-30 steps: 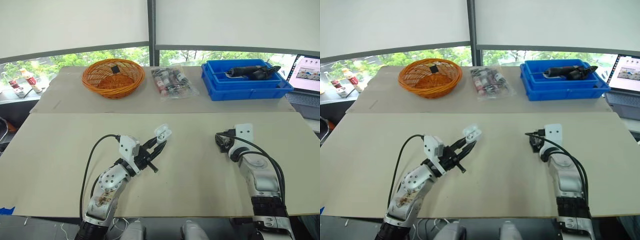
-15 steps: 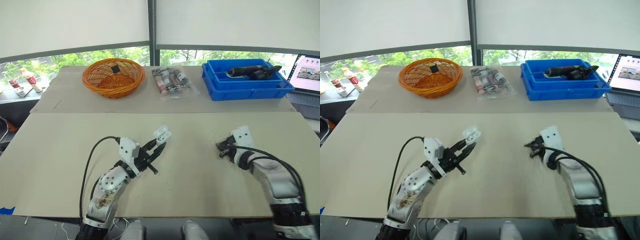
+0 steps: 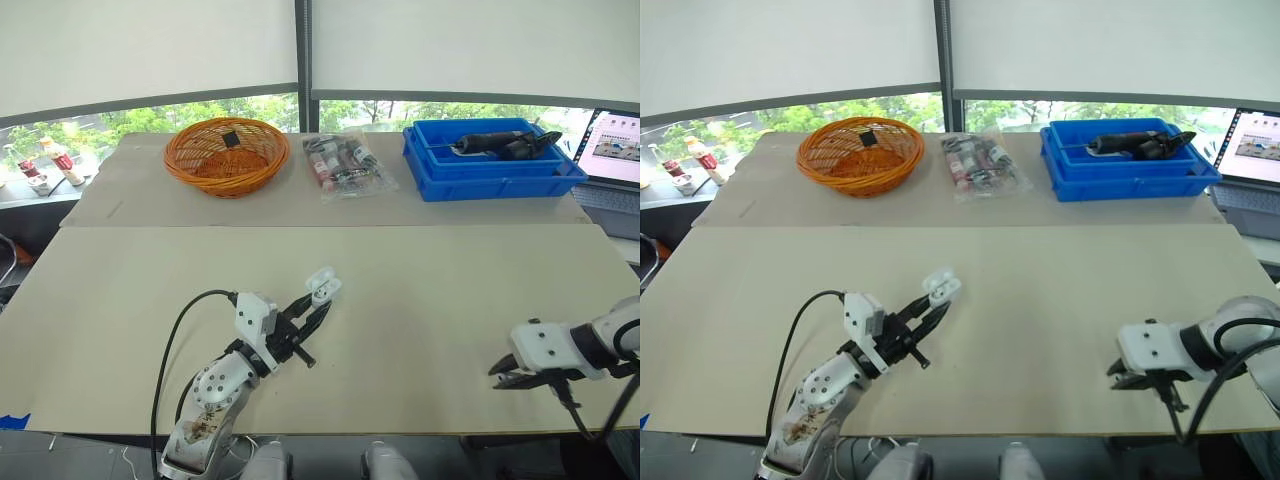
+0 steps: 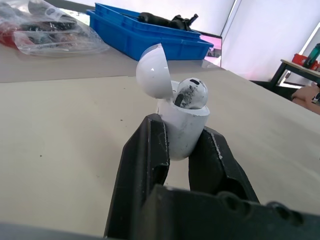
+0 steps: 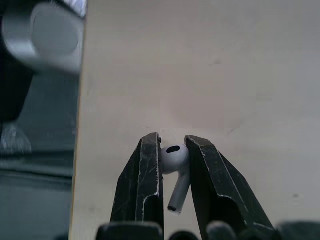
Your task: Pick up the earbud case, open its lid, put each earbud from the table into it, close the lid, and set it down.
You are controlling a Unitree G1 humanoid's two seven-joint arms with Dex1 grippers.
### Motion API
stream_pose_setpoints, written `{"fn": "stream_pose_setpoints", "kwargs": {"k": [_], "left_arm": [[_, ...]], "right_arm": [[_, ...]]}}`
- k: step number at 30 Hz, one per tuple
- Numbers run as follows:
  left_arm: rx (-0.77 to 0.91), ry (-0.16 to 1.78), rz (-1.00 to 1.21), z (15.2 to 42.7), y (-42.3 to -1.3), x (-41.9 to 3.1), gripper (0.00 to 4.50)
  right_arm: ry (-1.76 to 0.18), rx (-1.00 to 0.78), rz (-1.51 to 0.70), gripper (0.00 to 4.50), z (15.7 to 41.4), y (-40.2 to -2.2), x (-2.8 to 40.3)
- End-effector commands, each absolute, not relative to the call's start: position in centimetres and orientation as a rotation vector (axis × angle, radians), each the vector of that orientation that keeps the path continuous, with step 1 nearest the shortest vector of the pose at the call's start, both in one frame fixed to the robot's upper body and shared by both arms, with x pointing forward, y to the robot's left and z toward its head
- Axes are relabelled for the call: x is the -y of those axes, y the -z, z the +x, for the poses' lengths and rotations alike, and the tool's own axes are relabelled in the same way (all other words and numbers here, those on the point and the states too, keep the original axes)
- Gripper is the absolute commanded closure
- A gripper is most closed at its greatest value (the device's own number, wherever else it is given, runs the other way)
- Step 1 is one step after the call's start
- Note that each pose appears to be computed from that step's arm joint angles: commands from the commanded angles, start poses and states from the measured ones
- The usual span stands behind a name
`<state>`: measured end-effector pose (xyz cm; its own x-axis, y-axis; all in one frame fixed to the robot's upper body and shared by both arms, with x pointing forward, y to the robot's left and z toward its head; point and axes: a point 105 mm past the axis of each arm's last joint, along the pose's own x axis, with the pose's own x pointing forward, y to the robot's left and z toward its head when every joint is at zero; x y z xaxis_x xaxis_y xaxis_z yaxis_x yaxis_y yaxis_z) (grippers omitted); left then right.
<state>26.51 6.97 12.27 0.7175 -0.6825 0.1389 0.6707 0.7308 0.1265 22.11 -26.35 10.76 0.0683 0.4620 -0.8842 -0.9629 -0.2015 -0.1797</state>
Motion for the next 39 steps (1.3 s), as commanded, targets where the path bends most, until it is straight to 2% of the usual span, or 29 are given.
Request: {"fn": "stream_pose_setpoints", "kwargs": {"k": [1,15,17,21,31,35,39], "left_arm": [[0.223,0.756,0.071,26.1,-13.5,-6.7,3.97],[0.207,0.755,0.08,25.7,-13.6,-7.0,3.97],[0.205,0.754,0.081,25.6,-13.6,-7.1,3.97],[0.201,0.753,0.083,25.5,-13.6,-7.1,3.97],[0.193,0.759,0.079,25.5,-13.4,-7.1,3.97],[0.189,0.767,0.075,25.5,-13.3,-6.9,3.97],[0.191,0.774,0.071,25.6,-13.3,-6.6,3.97]], "right_arm": [[-1.547,-0.636,-1.12,4.13,21.5,-10.7,26.5],[-1.615,-0.592,-1.139,4.13,21.8,-8.6,25.2],[-1.608,-0.593,-1.138,3.09,21.9,-8.4,25.2],[-1.602,-0.555,-1.147,1.76,22.0,-8.5,24.7],[-1.554,-0.478,-1.192,1.72,21.6,-12.1,23.0],[-1.547,-0.515,-1.495,1.72,21.6,-12.5,24.1],[-1.556,-0.567,-1.585,1.72,21.7,-11.8,24.9]]}}
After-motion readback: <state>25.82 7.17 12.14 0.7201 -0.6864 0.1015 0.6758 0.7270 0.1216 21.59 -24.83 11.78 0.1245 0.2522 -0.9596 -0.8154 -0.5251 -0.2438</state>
